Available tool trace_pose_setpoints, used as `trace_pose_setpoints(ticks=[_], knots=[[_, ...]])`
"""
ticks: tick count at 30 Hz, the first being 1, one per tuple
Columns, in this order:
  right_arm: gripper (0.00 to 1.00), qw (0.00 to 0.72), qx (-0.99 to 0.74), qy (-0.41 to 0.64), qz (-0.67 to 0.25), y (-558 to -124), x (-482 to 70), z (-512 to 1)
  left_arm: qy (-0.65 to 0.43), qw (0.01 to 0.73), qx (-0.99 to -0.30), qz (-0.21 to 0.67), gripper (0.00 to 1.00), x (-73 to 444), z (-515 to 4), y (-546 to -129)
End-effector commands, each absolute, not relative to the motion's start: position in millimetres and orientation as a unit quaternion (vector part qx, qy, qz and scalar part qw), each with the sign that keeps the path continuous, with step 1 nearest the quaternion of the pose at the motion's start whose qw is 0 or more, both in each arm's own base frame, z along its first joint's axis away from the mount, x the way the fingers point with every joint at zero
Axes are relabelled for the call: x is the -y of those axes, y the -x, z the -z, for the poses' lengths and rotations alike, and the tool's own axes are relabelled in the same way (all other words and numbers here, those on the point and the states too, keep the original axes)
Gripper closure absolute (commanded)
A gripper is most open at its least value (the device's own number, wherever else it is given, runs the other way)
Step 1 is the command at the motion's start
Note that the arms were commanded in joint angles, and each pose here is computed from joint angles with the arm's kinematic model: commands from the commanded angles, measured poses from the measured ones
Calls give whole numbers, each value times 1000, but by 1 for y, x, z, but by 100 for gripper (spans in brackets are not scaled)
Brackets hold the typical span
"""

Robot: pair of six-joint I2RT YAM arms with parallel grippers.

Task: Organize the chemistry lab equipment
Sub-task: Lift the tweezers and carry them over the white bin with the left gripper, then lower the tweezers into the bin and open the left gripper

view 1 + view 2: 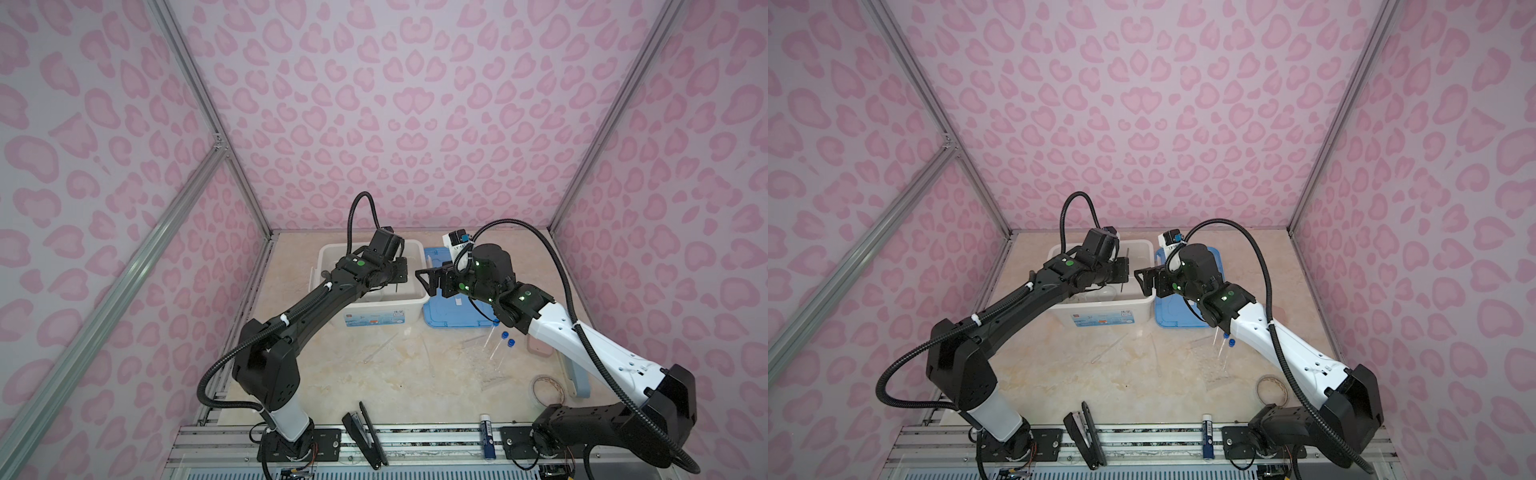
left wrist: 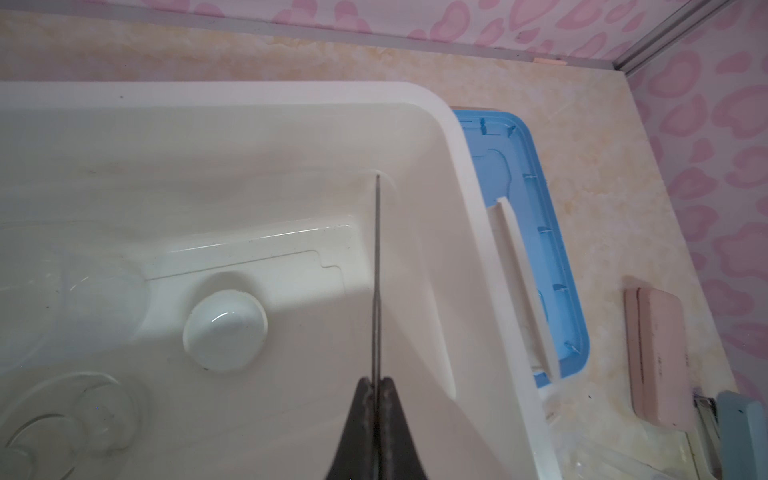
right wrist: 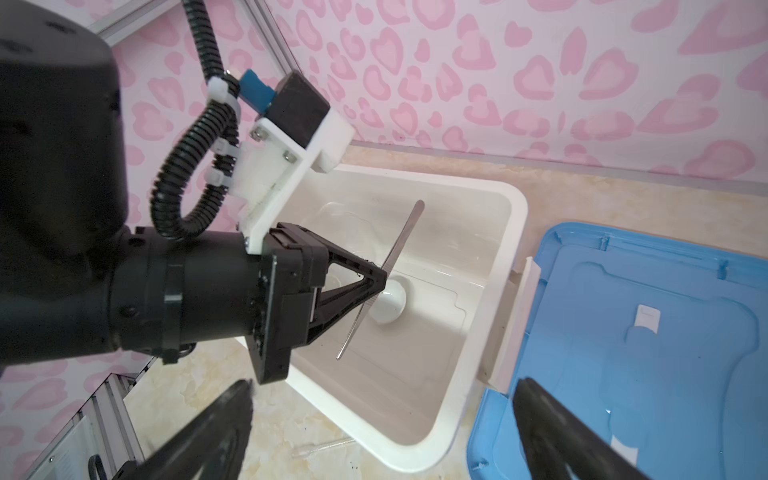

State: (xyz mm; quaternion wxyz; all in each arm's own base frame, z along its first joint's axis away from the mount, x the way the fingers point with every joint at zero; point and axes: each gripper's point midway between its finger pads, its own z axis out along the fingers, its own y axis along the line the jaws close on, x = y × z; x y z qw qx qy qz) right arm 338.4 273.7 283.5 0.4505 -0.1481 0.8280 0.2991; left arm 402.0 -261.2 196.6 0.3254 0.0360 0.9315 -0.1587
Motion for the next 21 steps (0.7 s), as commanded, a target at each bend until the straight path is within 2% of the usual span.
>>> trace_pose_setpoints(ticks=[1, 6, 21], knots=[[3, 458, -820, 137, -315, -344, -278, -288, -24, 318, -933, 170, 96, 268, -180, -418], [3, 457, -822, 134, -312, -345, -277, -282, -15, 297, -940, 167, 97, 272, -144, -428], [3, 440, -813, 163, -345, -339, -293, -272, -8, 266, -956, 126, 97, 266, -83, -434]])
